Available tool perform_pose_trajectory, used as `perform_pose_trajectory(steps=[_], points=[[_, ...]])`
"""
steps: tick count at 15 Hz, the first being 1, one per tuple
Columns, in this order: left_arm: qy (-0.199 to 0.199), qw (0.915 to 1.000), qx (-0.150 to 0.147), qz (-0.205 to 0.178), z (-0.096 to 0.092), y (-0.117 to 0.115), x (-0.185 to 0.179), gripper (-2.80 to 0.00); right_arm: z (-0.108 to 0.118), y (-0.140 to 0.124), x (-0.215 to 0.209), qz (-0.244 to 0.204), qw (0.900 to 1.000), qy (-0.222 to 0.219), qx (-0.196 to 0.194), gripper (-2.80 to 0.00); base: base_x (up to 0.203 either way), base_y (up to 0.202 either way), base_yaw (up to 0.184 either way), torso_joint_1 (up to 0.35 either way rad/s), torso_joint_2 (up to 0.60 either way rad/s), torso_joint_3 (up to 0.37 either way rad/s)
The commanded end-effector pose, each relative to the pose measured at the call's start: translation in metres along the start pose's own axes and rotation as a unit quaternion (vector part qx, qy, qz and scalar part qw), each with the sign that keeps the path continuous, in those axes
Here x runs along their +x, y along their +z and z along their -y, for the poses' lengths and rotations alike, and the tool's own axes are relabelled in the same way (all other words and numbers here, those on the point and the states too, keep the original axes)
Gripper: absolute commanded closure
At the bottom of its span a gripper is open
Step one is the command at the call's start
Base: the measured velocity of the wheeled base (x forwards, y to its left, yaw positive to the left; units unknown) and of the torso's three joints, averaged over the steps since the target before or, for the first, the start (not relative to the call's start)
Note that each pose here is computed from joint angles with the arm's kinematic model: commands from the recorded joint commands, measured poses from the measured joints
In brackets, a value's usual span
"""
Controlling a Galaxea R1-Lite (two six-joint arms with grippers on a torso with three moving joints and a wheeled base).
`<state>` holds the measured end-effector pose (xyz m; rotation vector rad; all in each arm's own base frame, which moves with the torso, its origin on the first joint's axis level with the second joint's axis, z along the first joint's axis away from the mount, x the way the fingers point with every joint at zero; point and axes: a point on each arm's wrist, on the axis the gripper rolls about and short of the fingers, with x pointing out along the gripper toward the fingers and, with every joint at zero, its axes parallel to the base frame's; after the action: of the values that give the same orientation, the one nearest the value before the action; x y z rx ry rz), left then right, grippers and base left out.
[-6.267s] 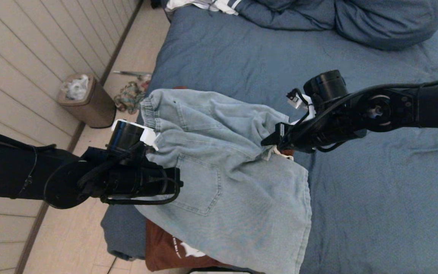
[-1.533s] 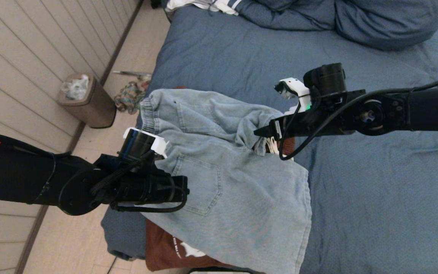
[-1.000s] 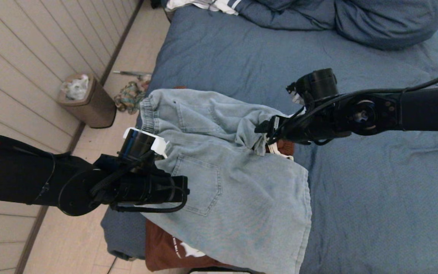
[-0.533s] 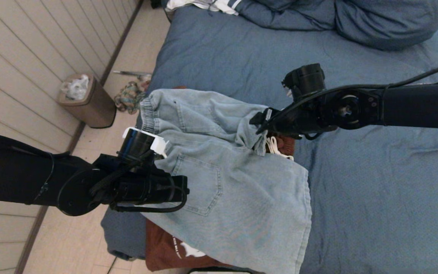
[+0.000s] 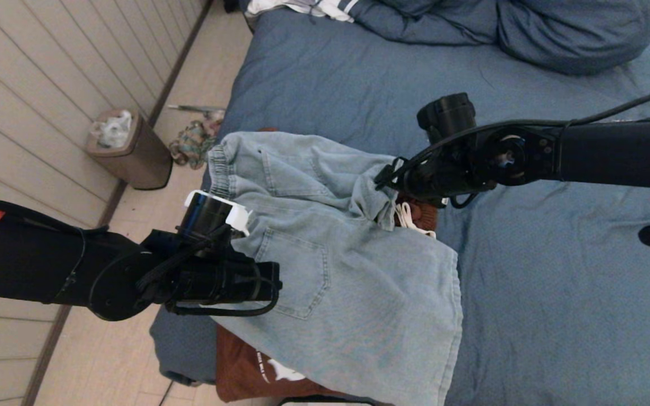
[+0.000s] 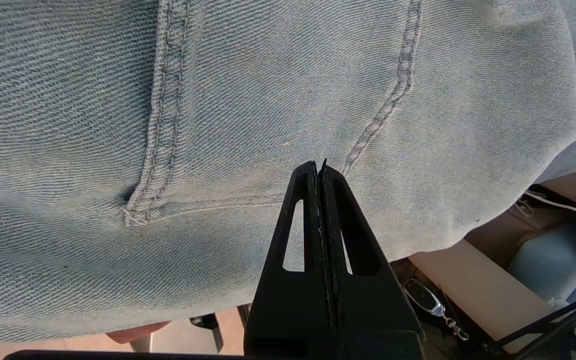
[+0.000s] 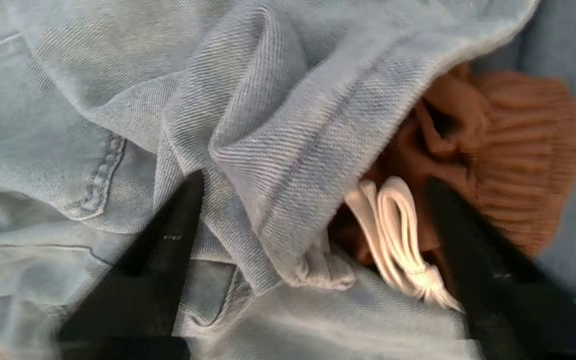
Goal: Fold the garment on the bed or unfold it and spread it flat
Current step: Unford the blue shorts
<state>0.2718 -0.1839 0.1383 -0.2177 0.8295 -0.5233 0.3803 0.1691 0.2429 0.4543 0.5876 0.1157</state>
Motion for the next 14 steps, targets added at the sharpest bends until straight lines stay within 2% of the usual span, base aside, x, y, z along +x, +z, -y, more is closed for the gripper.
perform_pose_trajectory(steps=[1, 6, 11, 14], points=[[0.0, 1.0, -0.001, -0.001, 0.0, 0.0, 0.001, 0.0, -0.001, 0.001, -0.002, -0.007, 1.0, -0.005, 0.008, 0.0, 0.0, 0.0, 0.0, 0.0, 0.0, 0.0], [-0.001, 1.0, -0.001, -0.001, 0.001, 0.0, 0.0, 0.0, 0.001, 0.007, -0.009, 0.001, 1.0, -0.005, 0.013, 0.0, 0.0, 0.0, 0.0, 0.0, 0.0, 0.0], [-0.001, 1.0, -0.003, -0.001, 0.002, -0.001, 0.0, 0.0, 0.002, 0.0, -0.008, -0.011, 1.0, -0.009, 0.027, 0.0, 0.0, 0.0, 0.0, 0.0, 0.0, 0.0], [-0.003, 1.0, -0.003, 0.001, 0.002, -0.001, -0.002, 0.0, 0.003, 0.013, -0.025, -0.001, 0.999, -0.008, 0.038, 0.0, 0.0, 0.0, 0.0, 0.0, 0.0, 0.0]])
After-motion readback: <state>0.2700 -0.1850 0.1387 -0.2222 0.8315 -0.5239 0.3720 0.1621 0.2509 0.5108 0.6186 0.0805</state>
